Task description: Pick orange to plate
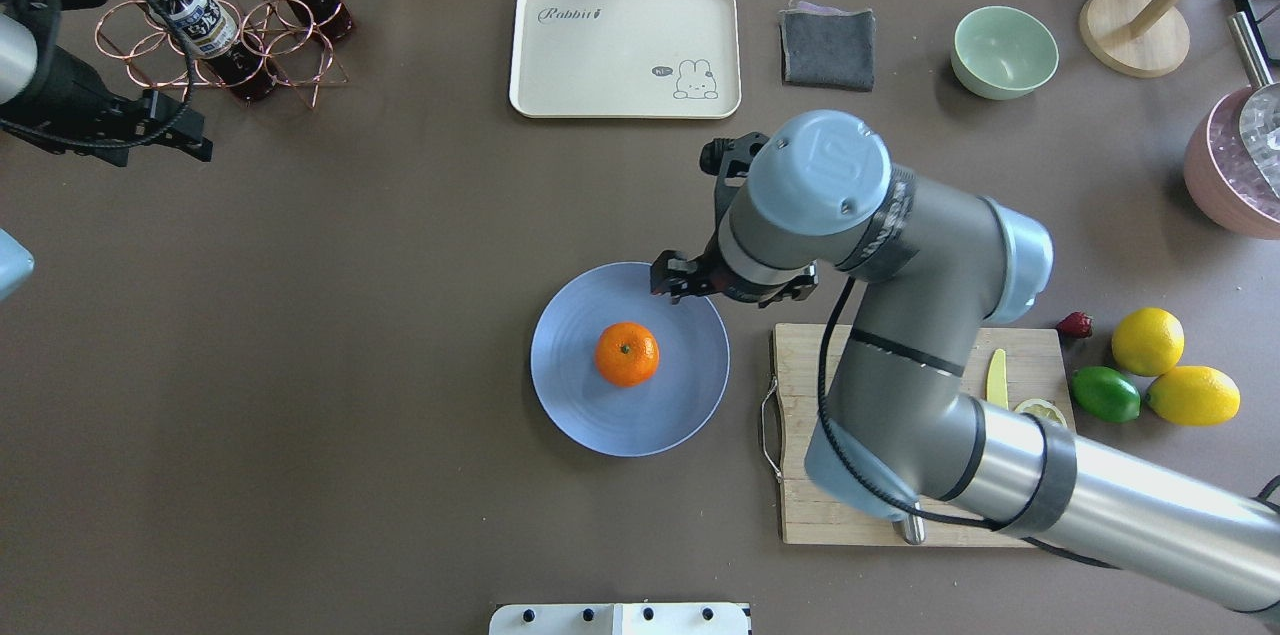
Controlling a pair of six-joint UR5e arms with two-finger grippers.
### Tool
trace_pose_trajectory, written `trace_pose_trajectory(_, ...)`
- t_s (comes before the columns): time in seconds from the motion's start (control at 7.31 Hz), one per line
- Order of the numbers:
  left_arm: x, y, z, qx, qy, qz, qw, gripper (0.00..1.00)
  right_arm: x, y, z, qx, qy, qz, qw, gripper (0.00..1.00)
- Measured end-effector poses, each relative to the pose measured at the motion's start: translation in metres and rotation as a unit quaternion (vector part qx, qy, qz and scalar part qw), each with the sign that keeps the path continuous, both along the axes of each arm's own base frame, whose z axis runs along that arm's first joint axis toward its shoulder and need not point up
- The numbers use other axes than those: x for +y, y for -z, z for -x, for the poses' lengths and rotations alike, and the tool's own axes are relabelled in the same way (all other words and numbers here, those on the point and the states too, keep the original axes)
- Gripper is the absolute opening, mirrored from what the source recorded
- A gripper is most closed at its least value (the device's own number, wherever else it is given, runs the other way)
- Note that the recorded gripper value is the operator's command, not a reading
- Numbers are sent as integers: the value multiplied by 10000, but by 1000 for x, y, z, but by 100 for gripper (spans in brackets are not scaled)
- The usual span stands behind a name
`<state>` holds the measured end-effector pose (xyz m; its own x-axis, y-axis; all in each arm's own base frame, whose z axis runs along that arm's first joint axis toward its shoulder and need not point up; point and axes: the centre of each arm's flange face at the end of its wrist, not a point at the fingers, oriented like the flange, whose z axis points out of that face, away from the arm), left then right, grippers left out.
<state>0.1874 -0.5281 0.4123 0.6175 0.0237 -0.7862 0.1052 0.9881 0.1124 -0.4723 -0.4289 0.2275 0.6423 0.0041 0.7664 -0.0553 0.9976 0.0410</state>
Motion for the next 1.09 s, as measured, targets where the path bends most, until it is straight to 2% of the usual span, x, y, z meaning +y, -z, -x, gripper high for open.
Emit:
trace_pose_trajectory(0.27, 11, -70, 85, -184, -261, -213, 9993, 97, -56, -73, -120, 155, 330, -142, 9992, 100)
trace_pose_trajectory(0.55, 16, -141, 160, -201, -485, -375, 9979, 97, -83, -177, -263, 383, 757, -474, 9953, 100)
trace_pose_trajectory(0.82, 17, -196, 211, -301, -592, -519, 9964, 97, -79, -284, -407, 392, 1100, -792, 9900, 100)
trace_pose_trajectory(1.09, 20, -212, 229, -371, -573, -566, 9961, 97, -59, -374, -505, 284, 1203, -870, 9885, 100)
